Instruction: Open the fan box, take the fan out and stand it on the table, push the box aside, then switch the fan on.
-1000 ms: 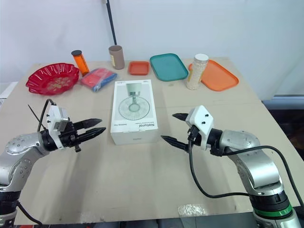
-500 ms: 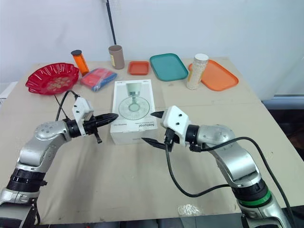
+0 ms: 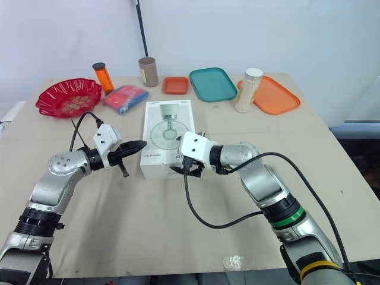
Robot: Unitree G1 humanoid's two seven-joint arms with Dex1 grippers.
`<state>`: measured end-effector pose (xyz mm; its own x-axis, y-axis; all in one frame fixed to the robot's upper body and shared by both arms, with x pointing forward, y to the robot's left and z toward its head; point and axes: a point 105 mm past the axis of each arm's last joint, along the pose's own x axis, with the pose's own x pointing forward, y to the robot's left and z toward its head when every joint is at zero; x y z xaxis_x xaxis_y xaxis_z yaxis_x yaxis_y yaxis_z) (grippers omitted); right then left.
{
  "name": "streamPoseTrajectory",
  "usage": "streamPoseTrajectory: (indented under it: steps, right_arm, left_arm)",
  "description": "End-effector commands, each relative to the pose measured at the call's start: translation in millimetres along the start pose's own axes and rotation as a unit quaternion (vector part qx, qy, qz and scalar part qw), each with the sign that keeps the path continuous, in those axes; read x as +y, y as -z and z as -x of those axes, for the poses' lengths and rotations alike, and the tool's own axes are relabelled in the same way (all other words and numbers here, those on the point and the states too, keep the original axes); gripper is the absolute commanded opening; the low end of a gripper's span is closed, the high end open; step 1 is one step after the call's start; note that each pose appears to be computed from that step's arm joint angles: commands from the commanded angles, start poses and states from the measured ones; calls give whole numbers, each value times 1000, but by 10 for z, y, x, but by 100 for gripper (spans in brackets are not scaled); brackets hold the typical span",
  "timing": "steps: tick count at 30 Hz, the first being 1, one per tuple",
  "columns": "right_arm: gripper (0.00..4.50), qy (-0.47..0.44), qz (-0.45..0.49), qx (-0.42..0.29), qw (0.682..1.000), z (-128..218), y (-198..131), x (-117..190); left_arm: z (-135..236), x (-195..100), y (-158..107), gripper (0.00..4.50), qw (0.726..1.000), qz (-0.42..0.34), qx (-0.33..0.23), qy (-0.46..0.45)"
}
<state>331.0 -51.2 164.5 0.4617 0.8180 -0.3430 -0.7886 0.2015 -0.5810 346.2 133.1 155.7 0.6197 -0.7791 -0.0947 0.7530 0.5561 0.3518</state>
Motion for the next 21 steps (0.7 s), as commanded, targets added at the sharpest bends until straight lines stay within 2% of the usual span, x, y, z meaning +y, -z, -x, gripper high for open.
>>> streamPoseTrajectory:
  steps: [1, 21]
  right_arm:
    - [450, 33, 22, -11, 999, 5, -131, -180]
    - [450, 53, 9, -23, 998, 77, -201, -338]
  left_arm:
    - [-4, -47, 21, 4, 1000, 0, 7, 3]
    - [-36, -195, 67, 4, 1000, 4, 10, 26]
